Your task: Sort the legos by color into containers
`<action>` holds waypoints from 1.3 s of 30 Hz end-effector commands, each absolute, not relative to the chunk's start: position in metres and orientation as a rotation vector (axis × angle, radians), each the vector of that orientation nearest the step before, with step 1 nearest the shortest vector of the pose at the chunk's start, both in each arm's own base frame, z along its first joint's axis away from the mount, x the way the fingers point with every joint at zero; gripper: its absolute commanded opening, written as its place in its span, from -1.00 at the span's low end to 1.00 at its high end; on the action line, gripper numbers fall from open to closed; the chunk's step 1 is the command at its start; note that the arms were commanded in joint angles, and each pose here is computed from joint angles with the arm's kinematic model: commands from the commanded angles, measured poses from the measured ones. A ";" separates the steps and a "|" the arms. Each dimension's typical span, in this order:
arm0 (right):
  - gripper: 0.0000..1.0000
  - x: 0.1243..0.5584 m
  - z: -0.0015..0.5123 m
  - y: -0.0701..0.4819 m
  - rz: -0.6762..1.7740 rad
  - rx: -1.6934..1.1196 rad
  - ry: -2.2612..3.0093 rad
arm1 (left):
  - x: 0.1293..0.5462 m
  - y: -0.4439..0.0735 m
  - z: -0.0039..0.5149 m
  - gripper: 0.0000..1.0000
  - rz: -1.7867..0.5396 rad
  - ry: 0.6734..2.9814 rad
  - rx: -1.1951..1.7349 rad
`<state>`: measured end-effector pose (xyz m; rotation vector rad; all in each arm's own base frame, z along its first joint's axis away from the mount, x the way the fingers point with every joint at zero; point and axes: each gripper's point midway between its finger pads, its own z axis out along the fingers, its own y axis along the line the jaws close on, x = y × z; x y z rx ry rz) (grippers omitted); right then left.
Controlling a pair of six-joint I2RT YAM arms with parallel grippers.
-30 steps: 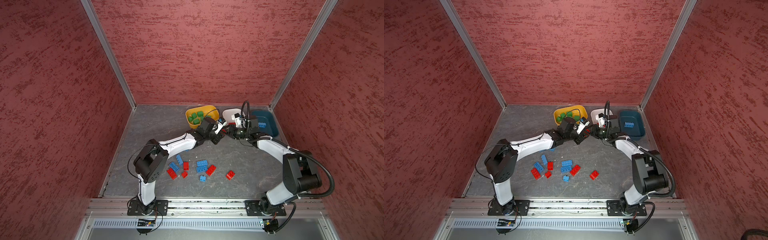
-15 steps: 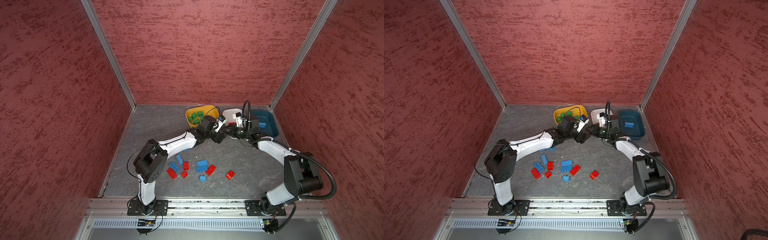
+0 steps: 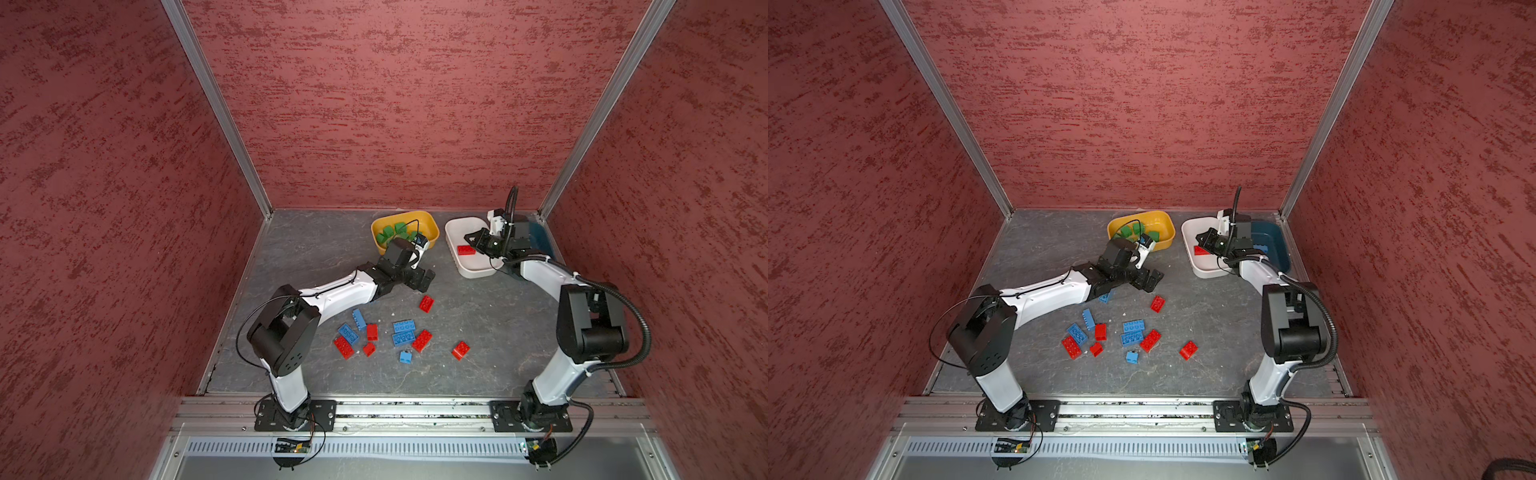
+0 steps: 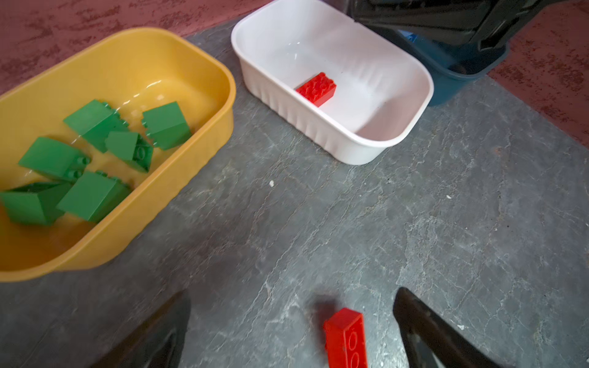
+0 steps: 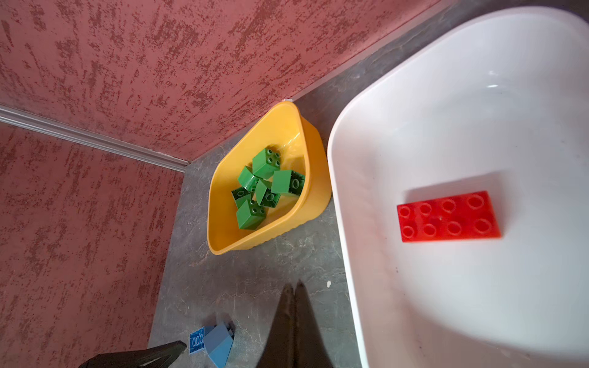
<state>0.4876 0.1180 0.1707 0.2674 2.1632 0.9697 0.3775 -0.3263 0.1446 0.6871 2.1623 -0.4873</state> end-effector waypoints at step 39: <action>0.09 0.325 0.026 0.245 0.204 -0.378 2.773 | 0.411 -0.220 0.165 0.99 -0.398 2.157 0.058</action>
